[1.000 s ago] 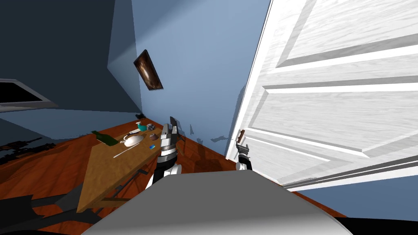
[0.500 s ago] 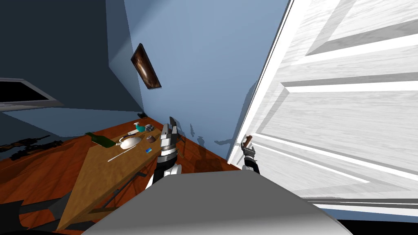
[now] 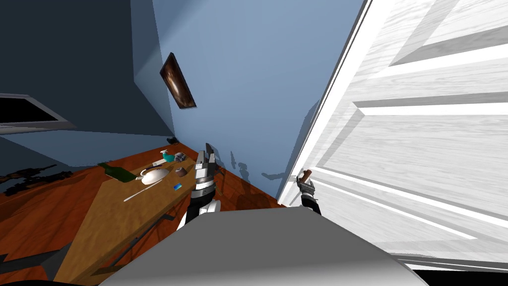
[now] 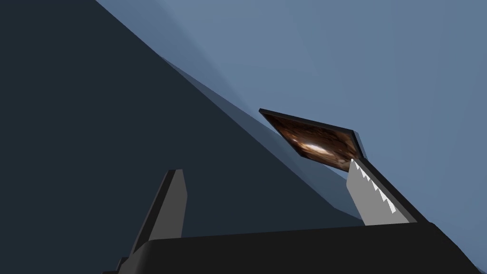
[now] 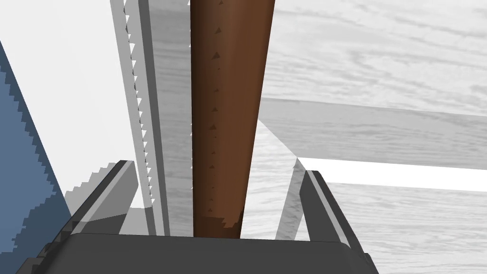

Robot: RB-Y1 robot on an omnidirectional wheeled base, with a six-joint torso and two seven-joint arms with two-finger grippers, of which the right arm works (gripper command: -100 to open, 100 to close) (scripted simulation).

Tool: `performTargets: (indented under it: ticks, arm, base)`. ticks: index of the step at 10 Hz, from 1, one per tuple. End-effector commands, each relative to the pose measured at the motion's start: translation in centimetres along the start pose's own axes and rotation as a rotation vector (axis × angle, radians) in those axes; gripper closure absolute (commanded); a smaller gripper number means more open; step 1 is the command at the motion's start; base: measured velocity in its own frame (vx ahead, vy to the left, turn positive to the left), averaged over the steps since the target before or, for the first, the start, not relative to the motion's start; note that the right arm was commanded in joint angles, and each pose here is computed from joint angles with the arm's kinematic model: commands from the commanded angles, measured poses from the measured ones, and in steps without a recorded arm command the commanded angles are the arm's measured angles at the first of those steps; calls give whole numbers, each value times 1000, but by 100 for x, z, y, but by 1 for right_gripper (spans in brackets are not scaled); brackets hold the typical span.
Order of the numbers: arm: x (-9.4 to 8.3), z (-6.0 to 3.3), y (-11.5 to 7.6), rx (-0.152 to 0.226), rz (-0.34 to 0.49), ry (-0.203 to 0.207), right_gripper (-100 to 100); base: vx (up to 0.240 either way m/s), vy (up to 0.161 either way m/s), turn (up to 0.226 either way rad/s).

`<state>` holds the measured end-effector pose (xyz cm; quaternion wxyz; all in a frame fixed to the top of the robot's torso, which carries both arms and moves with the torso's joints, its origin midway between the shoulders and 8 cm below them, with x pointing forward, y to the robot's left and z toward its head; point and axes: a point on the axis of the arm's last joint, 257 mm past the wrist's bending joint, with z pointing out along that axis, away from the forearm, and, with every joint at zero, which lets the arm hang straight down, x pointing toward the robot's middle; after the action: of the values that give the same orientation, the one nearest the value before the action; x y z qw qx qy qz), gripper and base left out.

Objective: Pull the door open

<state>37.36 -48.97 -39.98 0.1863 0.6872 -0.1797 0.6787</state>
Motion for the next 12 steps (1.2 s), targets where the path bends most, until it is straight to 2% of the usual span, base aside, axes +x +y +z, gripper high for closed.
performTargets:
  ticks: [1, 2, 7, 12]
  arm:
    - [0, 0, 0, 0, 0, 0, -100]
    - [0, 0, 0, 0, 0, 0, 100]
    - [0, 0, 0, 0, 0, 0, 100]
    - [51, 13, -242, 85, 6, 8, 100]
  base:
    - [-6, 10, -13]
    - [-9, 13, 30]
    - [0, -2, -5]
    - [-195, -3, 56]
